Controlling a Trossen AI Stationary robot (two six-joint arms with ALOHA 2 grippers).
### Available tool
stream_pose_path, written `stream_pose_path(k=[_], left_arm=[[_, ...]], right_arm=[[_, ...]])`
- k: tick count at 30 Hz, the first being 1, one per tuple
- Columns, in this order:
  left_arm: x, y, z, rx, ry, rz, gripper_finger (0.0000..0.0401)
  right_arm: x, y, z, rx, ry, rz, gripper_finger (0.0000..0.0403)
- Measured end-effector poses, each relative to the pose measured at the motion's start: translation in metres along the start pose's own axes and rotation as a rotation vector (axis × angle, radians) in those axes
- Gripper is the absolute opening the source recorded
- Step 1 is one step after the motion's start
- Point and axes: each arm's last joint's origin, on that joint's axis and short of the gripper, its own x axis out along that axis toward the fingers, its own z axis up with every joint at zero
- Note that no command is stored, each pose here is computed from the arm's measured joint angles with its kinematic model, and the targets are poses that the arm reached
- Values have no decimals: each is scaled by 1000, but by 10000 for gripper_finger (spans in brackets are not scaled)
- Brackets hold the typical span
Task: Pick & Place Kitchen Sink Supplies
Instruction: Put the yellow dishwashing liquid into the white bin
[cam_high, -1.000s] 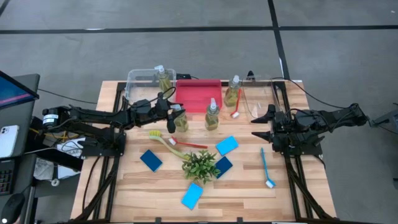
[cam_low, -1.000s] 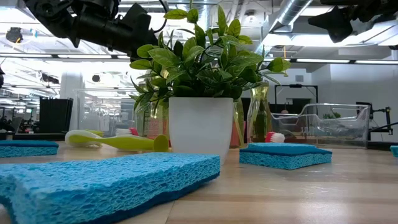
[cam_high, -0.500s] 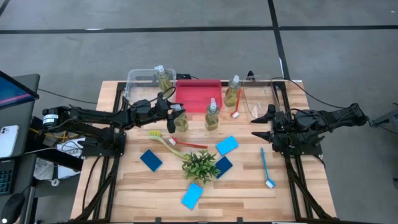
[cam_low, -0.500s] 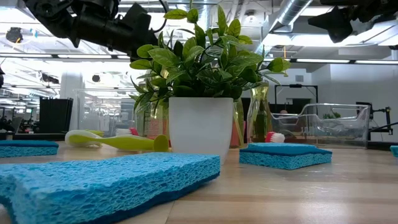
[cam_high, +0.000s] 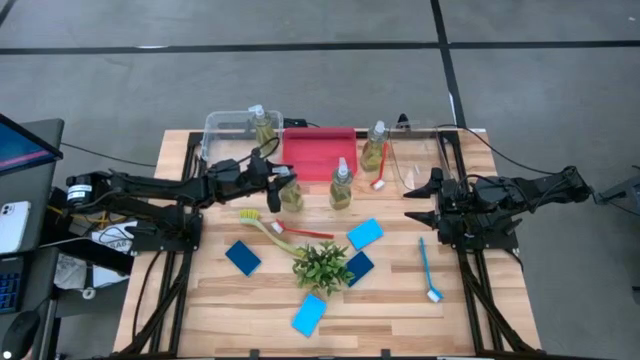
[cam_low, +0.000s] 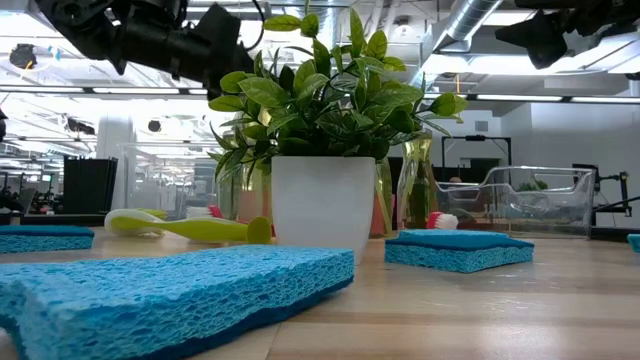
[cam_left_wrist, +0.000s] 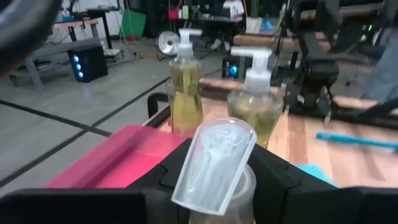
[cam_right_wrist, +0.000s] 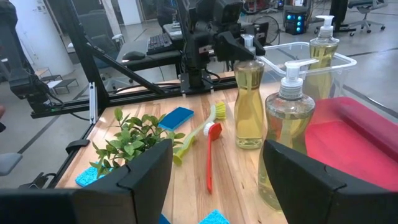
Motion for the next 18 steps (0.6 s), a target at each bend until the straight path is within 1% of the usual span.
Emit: stream_pose_path(k=[3,9,14,18], left_arm=[[-5,0,7,-27,-39,-5,114],[-16,-5,20,-40,-102,-35,112],[-28,-3,33,-56,-173,-41,113],[-41,0,44,-102,-238,-45,115]], right_arm=[[0,0,0,0,0,0,245],[0,0,0,1,-2,0,245],[0,0,1,3,-8,1,245],[0,0,1,3,-8,1,245]])
